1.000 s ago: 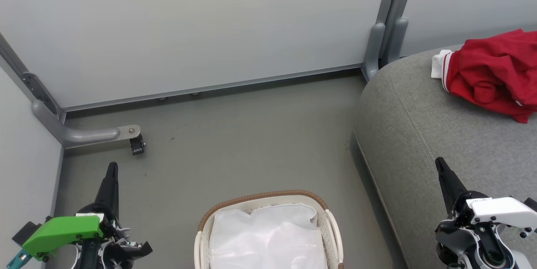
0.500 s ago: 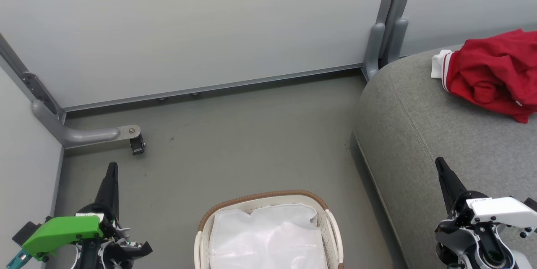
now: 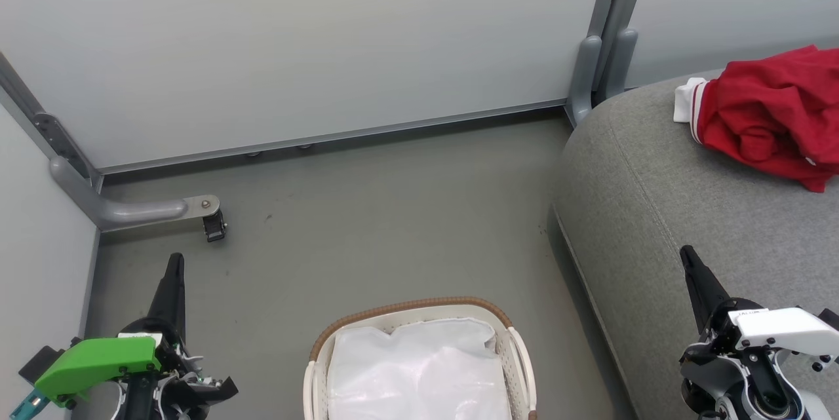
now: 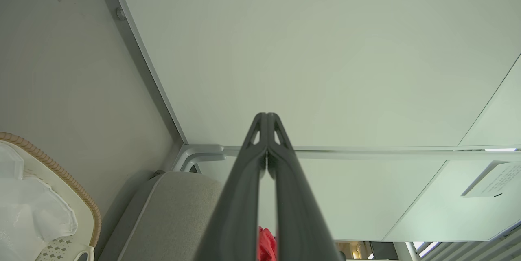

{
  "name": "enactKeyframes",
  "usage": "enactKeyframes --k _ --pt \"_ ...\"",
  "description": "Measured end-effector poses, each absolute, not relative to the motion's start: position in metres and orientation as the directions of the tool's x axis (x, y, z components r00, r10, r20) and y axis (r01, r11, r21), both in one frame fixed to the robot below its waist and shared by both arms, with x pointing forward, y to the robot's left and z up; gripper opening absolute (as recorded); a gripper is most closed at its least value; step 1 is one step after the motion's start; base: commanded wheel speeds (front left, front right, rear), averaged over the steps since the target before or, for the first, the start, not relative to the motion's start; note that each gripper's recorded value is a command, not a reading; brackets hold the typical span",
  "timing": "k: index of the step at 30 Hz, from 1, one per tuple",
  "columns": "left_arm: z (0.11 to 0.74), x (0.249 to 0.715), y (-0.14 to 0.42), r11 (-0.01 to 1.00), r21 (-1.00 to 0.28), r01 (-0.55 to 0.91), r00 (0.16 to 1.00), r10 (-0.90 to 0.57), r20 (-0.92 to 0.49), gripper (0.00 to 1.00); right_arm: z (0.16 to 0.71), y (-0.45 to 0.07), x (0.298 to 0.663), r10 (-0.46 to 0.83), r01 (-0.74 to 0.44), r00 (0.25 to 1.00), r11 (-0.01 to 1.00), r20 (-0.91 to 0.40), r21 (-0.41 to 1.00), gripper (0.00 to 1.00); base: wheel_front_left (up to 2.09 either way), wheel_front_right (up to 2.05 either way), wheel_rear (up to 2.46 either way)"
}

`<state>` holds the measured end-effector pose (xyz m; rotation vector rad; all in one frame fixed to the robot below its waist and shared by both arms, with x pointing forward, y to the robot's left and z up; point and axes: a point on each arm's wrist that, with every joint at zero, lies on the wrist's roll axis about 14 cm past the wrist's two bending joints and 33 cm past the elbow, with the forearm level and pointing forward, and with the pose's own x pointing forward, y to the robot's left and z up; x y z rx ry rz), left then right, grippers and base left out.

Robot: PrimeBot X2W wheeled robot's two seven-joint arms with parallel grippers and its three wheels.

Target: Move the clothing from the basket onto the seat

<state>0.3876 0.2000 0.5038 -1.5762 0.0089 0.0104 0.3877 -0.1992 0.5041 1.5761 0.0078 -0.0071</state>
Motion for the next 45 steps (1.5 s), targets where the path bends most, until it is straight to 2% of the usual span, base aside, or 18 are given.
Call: enactKeyframes --k 45 --pt "0.5038 0.3875 0.2000 -0.006 -1.000 -0.012 1.000 0.001 -0.012 0.00 0.5042 -0.1991 0.3877 0.001 0.009 1.000 -0.005 -0.009 1.000 0.00 0.00 0.00 0.00"
